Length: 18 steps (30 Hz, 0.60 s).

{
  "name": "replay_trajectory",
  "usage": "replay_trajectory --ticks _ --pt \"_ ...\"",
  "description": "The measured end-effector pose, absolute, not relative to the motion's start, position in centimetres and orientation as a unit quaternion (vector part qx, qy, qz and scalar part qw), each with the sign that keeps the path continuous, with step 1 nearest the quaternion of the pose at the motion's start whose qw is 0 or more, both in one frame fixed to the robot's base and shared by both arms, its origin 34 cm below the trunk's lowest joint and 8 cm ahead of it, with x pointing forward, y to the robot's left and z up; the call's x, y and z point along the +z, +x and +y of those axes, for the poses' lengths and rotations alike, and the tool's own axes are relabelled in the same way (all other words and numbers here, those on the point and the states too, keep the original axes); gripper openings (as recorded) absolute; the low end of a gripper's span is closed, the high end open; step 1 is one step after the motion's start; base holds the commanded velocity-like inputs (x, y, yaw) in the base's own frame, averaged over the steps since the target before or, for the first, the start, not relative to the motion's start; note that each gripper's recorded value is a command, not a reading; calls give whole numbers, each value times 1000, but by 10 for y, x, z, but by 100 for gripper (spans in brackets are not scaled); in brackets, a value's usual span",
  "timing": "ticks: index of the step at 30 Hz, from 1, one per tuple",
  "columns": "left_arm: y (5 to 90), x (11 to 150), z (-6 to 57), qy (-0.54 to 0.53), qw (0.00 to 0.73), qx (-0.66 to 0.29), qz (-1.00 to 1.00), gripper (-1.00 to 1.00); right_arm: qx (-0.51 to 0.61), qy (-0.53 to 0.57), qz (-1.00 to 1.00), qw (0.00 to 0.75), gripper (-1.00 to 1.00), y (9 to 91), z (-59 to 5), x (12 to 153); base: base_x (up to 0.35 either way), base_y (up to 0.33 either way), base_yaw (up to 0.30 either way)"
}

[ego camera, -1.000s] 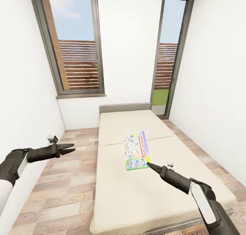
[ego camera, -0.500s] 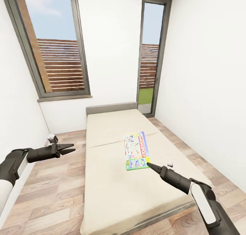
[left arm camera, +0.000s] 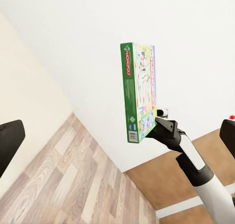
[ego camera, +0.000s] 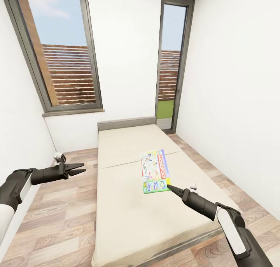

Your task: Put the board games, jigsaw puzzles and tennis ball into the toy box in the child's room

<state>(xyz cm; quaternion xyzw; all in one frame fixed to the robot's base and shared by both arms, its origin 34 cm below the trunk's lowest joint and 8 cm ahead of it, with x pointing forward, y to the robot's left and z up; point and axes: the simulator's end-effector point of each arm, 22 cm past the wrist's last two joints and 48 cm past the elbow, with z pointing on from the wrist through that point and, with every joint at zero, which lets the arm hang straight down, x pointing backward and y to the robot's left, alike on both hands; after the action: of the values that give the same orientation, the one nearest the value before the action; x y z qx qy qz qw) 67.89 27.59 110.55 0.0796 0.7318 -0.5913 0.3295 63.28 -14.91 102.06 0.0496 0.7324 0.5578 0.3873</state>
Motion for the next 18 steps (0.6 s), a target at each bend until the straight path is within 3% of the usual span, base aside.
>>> replay_trajectory --ticks 18 --pt "674 1123 276 80 330 -591 732 100 558 51 732 387 -100 628 -147 1038 0 0 0"
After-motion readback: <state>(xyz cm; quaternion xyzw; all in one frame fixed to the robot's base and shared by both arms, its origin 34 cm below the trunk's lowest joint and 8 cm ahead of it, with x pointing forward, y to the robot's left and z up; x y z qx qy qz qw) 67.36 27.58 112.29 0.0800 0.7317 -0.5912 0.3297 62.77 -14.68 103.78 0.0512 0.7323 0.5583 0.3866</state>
